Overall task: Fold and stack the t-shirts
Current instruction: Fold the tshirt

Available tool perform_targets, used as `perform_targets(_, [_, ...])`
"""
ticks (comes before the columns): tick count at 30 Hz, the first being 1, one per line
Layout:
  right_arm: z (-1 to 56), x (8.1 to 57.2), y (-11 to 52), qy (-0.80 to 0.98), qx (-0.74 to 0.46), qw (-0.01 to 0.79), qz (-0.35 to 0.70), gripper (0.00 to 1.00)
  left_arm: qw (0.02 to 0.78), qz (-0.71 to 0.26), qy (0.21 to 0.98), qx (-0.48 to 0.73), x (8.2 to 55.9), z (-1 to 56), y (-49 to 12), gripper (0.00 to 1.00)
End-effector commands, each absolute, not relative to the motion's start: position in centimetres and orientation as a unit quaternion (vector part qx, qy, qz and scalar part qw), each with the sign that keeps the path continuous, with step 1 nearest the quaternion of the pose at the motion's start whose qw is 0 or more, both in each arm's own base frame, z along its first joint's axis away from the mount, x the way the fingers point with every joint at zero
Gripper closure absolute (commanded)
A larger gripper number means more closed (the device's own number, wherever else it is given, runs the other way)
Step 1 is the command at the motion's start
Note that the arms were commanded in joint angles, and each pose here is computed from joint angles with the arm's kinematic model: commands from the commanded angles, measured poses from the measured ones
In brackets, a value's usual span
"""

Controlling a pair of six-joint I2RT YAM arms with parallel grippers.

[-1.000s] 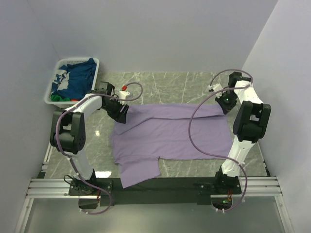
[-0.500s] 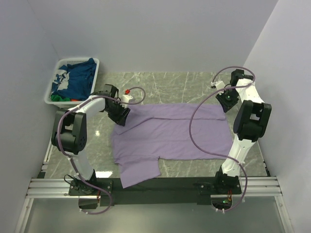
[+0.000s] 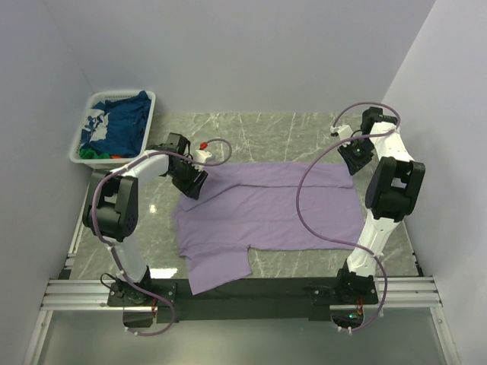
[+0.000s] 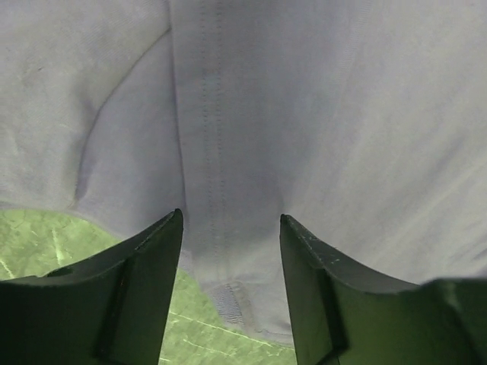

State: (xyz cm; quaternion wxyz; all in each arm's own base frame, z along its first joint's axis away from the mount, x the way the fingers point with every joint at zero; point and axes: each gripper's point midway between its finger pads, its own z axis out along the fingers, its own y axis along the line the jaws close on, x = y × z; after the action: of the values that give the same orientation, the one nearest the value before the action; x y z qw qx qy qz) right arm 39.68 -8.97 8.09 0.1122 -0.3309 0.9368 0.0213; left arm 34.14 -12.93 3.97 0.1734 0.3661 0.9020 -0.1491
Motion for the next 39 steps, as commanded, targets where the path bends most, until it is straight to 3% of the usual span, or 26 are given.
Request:
perform_targets(1, [8.9,40.3,-8.9,0.937,-0.327,0.124,0.025,0.68,0.176,-0.138,0.906,0.359,34.7,3.5,-12.8,0.4])
perform_targets(14, [9.5,40.8,-6.5,0.942,-0.292,0.136,0.094,0.73,0.252,-0.221,0.866,0.37,40.2,9.0,-17.7,0.47])
perform_targets(20, [9.8,41.2,-6.0,0.943,-0.28,0.143,0.109,0.73,0.257,-0.248,0.862,0.36,42.8,8.5,-19.8,0.48])
perform_targets(31, [9.4,41.1,-6.2,0.944,-0.279,0.139,0.106,0.73,0.24,-0.255,0.863,0.364,43.1,5.7,-21.5,0.49])
perform_targets(34, [9.4,41.2,-6.1,0.944,-0.279,0.139,0.106,0.74,0.234,-0.26,0.86,0.373,42.6,5.6,-22.0,0.52])
perform_targets(39, [9.2,41.1,-6.1,0.944,-0.28,0.137,0.106,0.74,0.233,-0.263,0.855,0.38,41.9,5.7,-22.7,0.65])
